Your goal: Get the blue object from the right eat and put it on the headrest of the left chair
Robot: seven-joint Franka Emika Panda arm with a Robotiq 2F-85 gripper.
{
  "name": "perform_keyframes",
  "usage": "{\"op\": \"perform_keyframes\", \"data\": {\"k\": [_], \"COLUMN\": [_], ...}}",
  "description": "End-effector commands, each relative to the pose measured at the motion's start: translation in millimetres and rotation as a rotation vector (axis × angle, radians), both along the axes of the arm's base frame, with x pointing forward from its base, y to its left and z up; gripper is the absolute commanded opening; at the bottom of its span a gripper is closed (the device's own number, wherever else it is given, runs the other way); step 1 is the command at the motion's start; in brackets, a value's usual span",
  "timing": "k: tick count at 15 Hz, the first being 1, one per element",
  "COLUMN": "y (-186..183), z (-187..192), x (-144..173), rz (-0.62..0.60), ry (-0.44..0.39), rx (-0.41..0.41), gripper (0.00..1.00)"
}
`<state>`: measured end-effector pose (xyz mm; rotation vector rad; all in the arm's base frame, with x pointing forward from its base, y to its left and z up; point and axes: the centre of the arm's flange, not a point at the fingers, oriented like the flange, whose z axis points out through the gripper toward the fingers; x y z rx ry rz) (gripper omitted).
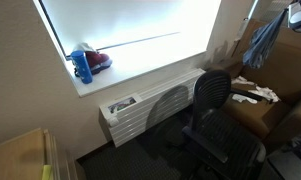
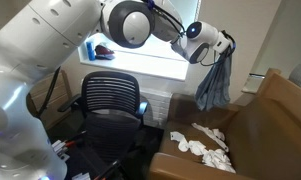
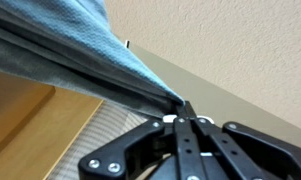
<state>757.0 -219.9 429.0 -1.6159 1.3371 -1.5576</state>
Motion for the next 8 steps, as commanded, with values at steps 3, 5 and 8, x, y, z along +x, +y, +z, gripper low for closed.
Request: {"op": "perform_keyframes", "data": {"k": [3, 5, 8], "y": [-0.5, -3.9, 25.6], "z": [-11.6, -30.5, -86.4], "x": [0.7, 4.5, 0.1], "rz": [0.000, 0.018, 0.164], "ry": [0.017, 0.026, -0.022], "rx": [0.004, -0.022, -0.152], "gripper": [0.01, 0.00, 0.00]}}
